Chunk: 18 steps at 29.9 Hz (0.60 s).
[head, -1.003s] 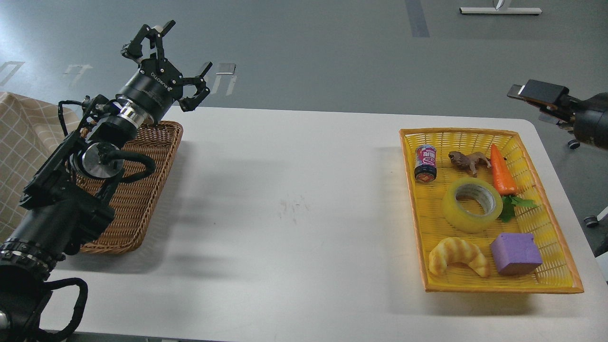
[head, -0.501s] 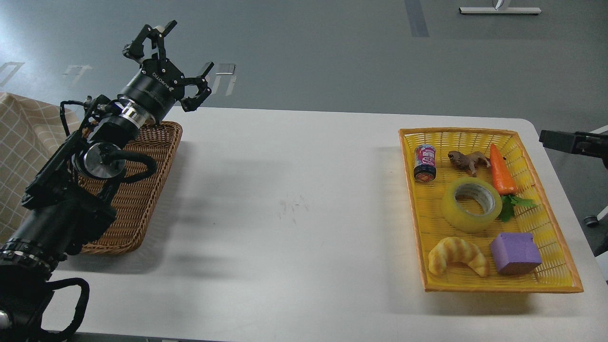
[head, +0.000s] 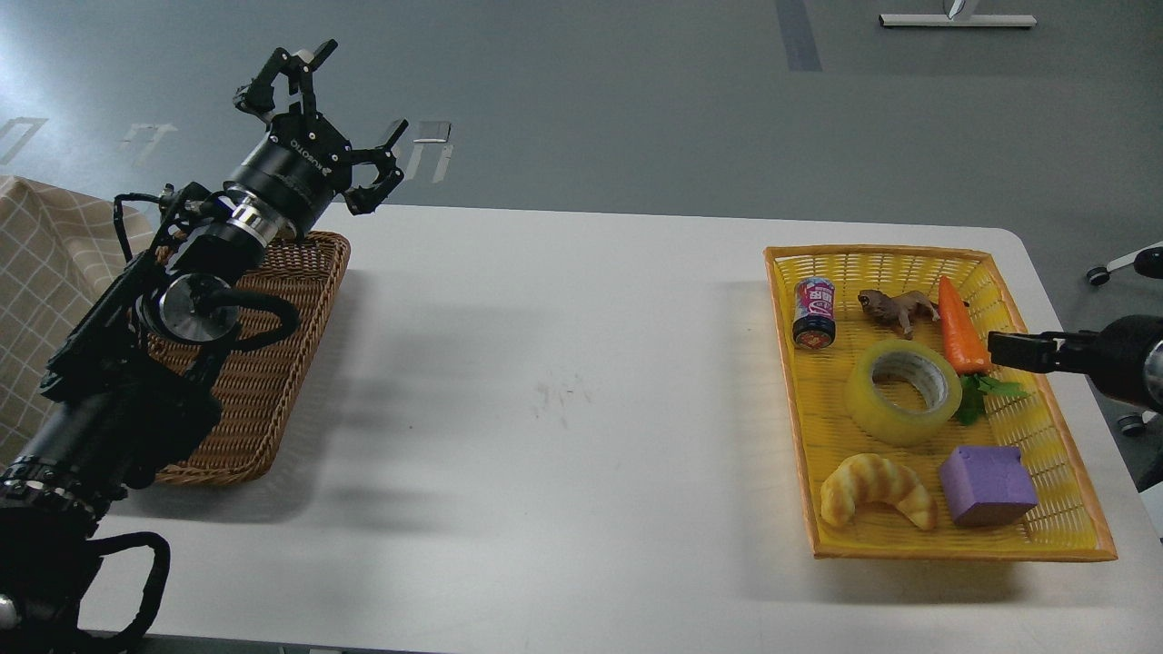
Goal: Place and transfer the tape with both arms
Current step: 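Move the right gripper down toward the tape roll in the tray, then hook the right gripper into the tape roll's hole and grip it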
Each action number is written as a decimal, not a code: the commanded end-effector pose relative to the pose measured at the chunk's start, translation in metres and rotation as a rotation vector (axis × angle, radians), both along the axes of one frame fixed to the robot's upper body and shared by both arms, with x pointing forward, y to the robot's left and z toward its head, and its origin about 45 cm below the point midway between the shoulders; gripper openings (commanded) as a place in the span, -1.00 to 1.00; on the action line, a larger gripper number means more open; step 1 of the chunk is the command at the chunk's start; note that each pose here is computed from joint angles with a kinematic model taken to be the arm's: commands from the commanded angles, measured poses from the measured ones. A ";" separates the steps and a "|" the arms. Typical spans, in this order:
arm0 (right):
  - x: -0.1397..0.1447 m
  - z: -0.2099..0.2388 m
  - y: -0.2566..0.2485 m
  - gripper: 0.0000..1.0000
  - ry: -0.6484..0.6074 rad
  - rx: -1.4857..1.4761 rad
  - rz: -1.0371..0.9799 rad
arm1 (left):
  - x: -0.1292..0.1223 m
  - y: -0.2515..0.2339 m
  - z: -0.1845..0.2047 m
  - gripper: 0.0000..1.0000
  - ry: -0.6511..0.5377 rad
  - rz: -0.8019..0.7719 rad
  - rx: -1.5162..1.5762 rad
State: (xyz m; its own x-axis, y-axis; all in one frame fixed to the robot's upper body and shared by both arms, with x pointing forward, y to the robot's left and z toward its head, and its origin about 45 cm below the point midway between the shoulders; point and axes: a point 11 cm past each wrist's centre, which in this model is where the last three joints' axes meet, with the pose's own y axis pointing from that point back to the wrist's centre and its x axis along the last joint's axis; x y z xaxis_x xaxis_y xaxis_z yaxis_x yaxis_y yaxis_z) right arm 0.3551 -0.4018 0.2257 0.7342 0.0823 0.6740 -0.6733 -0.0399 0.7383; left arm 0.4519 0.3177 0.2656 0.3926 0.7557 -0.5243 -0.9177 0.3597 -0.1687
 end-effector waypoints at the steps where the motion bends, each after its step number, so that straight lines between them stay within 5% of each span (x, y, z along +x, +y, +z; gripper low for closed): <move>1: 0.004 -0.005 0.010 0.95 -0.007 -0.001 0.021 | 0.001 0.000 0.002 0.97 -0.003 0.001 -0.002; 12: 0.010 -0.026 0.032 0.75 -0.003 -0.036 0.077 | 0.000 0.003 0.010 0.97 -0.023 -0.004 0.011; 18: 0.008 -0.036 0.035 0.84 0.018 -0.045 0.085 | -0.001 0.004 0.010 0.97 -0.024 -0.003 0.014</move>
State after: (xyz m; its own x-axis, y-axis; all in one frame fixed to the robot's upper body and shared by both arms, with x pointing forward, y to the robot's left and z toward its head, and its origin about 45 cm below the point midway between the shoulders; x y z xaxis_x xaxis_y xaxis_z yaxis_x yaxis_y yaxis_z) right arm 0.3634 -0.3653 0.1930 0.7295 0.1768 0.6607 -0.6605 -0.0684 0.7477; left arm 0.4516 0.3214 0.2766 0.4078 0.7613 -0.5042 -0.9122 0.3642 -0.1878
